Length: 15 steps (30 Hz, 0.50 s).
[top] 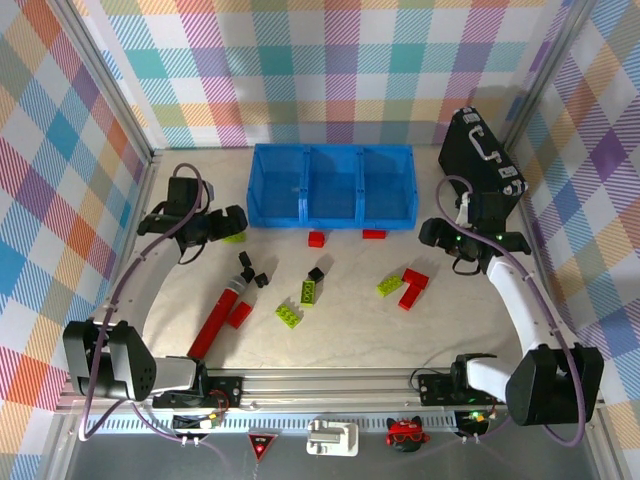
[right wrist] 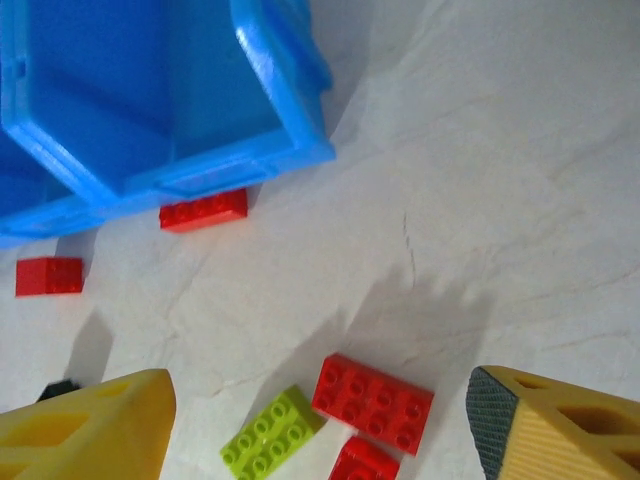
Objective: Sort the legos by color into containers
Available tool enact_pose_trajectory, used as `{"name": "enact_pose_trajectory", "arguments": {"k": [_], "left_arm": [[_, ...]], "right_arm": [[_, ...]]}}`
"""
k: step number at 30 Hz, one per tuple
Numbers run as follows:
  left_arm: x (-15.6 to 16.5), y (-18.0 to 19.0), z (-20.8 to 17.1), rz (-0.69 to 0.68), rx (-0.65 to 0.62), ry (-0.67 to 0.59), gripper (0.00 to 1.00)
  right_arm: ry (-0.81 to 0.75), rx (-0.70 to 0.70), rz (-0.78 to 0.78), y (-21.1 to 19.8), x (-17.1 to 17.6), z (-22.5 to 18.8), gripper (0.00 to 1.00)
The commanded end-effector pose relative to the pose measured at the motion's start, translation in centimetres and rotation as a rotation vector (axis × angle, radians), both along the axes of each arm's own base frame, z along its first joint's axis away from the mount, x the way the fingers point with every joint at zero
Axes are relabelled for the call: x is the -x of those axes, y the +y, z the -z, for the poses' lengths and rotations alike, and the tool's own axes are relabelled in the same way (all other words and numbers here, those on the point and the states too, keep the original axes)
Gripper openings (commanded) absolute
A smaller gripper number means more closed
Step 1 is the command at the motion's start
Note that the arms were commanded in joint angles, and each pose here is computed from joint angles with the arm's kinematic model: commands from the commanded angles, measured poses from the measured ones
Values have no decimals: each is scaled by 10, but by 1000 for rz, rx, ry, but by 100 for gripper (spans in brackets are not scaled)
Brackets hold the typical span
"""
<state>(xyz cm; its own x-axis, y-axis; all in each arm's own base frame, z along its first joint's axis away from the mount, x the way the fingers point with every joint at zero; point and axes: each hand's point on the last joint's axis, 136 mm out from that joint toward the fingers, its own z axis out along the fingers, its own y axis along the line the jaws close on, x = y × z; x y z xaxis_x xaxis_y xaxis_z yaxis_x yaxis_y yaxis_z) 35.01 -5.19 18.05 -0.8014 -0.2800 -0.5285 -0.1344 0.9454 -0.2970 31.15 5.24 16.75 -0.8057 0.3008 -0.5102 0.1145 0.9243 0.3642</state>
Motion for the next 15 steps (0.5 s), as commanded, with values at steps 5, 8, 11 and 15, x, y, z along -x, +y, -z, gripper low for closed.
{"name": "enact_pose_trajectory", "arguments": {"k": [5,8,11,15], "left_arm": [[46,-23,9,91,44,168,93],[57,-22,4,74,16,159,92],[58,-19,-7,76,-7,114,94],[44,-16,-18,138,-77,5,96]], "right_arm": [[113,-26,-52,20,41,4,71],[142,-8,-24,21,48,14,70],[195,-2,23,21,58,22,68],[200,20,99,22,68,28,64]]}}
